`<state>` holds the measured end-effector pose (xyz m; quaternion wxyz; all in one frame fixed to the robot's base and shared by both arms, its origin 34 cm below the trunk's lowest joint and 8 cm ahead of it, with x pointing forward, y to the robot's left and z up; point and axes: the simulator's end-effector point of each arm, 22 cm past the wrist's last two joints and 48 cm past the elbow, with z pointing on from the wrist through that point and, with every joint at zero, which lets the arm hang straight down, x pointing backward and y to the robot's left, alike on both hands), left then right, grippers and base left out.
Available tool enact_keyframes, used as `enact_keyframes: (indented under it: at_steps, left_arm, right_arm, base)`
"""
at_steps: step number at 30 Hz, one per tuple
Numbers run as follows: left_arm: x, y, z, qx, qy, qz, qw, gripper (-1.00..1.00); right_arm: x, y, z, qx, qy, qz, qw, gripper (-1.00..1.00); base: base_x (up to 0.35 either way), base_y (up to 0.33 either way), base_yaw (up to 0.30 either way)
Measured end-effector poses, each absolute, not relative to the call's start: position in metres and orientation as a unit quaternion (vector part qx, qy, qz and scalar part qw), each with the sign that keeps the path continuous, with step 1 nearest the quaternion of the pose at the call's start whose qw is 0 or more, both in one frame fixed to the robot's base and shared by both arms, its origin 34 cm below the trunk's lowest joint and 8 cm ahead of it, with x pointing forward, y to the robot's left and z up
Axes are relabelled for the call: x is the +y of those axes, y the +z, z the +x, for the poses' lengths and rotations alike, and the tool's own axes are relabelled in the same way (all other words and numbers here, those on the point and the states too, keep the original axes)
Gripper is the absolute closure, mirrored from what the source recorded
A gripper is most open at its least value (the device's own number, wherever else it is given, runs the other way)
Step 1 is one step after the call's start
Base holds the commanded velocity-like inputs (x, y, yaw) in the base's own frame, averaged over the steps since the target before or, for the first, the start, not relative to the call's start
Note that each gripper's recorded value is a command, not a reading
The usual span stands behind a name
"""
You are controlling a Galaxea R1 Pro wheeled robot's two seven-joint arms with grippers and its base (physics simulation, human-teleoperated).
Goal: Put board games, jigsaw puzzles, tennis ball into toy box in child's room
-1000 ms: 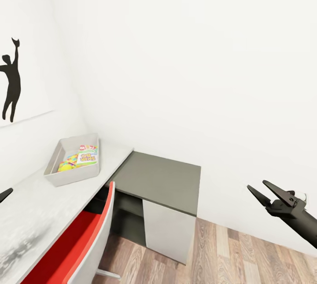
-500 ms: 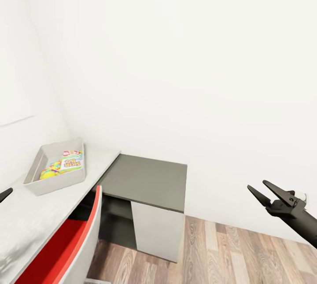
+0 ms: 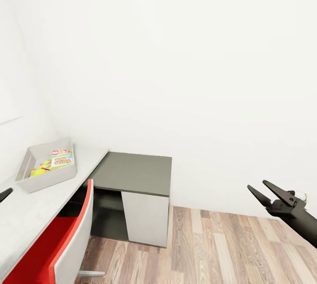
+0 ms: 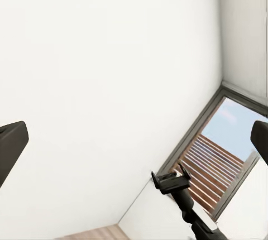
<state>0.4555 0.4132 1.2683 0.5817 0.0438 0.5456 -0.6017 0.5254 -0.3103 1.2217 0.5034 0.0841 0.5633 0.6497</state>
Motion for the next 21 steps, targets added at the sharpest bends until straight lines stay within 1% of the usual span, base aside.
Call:
enact_keyframes:
  at_steps: [4, 14, 17, 21]
  left_arm:
    - [0.413, 1.268, 0.455, 0.545, -0.602, 0.044, 0.582, -1.00]
    - [0.413, 1.268, 0.455, 0.544, -0.603, 0.044, 0.582, -1.00]
    - [0.412, 1.269, 0.455, 0.544, -0.603, 0.045, 0.582, -1.00]
    - [0.408, 1.269, 0.455, 0.545, -0.605, 0.048, 0.579, -1.00]
  right_arm:
    - [-0.310, 1.221, 0.525, 0.564, 0.650, 0.084, 0.503, -1.00]
    - [-0.309, 1.218, 0.527, 0.570, 0.645, 0.084, 0.502, -1.00]
    - [-0.307, 1.213, 0.528, 0.582, 0.635, 0.081, 0.501, -1.00]
    - [-0.303, 1.208, 0.529, 0.590, 0.630, 0.079, 0.498, -1.00]
  base:
    - [-0.329, 0.000, -0.221]
    - [-0.329, -0.007, -0.271]
    - [-0.249, -0.149, -0.124]
    - [-0.082, -0.131, -0.034]
